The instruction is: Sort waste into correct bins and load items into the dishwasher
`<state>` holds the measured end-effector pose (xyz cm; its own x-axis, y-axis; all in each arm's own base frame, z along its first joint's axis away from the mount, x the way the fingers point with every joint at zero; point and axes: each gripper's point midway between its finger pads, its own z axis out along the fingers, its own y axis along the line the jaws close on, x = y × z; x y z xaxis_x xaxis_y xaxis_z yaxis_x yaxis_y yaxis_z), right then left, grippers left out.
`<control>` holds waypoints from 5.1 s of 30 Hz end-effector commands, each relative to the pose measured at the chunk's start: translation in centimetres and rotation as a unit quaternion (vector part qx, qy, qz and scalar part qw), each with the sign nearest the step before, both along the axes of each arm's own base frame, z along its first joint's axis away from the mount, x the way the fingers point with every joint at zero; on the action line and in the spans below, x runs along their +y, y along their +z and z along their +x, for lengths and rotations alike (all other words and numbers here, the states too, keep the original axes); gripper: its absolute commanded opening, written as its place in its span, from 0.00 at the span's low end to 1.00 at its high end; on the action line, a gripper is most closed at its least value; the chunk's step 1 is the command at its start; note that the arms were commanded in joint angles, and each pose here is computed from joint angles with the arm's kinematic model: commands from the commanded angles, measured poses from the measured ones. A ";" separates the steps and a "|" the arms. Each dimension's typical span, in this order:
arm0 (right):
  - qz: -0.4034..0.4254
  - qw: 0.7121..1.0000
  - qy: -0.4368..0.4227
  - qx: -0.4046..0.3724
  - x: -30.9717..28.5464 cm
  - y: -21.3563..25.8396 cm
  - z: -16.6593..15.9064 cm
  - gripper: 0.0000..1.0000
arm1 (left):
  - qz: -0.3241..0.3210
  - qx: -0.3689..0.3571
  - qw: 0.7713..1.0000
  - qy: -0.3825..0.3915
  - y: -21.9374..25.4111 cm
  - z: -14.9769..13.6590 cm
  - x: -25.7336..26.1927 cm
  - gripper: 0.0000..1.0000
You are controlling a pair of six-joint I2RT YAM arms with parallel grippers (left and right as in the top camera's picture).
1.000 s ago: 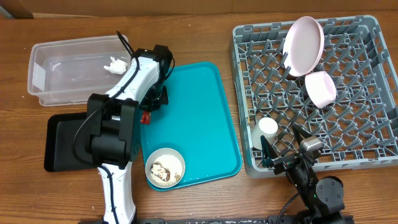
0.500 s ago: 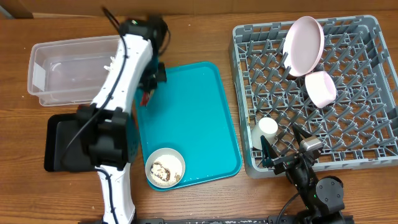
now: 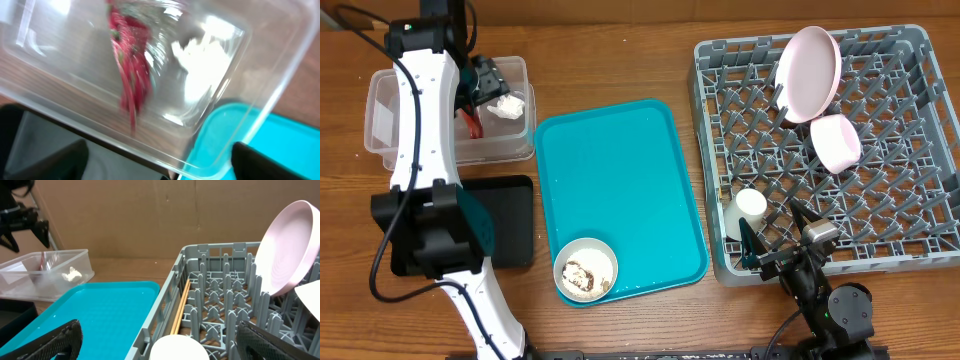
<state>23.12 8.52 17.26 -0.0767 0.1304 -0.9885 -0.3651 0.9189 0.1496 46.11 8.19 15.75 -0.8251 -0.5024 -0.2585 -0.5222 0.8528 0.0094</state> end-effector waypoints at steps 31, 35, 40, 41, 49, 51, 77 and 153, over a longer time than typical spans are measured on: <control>0.002 1.000 -0.005 -0.001 -0.2 -0.2 0.1 1.00 | -0.052 0.156 0.940 -0.297 0.0 -18.4 -22.7 0.87; 0.002 1.000 -0.005 -0.001 -0.2 -0.2 0.1 1.00 | -0.045 0.161 0.927 -0.336 -3.5 -19.8 -25.3 0.95; 0.002 1.000 -0.005 -0.001 -0.2 -0.2 0.1 1.00 | -0.031 0.167 0.917 -0.360 -7.4 -21.3 -26.1 0.95; 0.002 1.000 -0.005 -0.001 -0.2 -0.2 0.1 1.00 | -0.029 0.174 0.916 -0.359 -8.1 -21.7 -25.9 0.93; 0.002 1.000 -0.005 -0.001 -0.2 -0.2 0.1 1.00 | -0.022 0.212 0.925 -0.315 -13.1 -24.7 -23.8 0.52; 0.002 1.000 -0.005 -0.001 -0.2 -0.2 0.1 1.00 | -0.017 0.218 0.925 -0.312 -13.7 -25.2 -23.3 0.52; 0.003 1.000 -0.005 -0.001 -0.2 -0.2 0.1 1.00 | 0.009 0.287 0.928 -0.239 -7.0 -27.1 -22.0 0.53; 0.002 1.000 -0.005 -0.001 -0.2 -0.2 0.1 1.00 | -0.025 0.024 0.976 -0.215 -20.6 1.1 -16.5 0.04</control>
<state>23.12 8.53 17.26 -0.0771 0.1311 -0.9884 -0.3654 0.9186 0.1503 48.76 -9.64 0.44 -0.9521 -0.0874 -0.2930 -0.0754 0.9958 -0.0519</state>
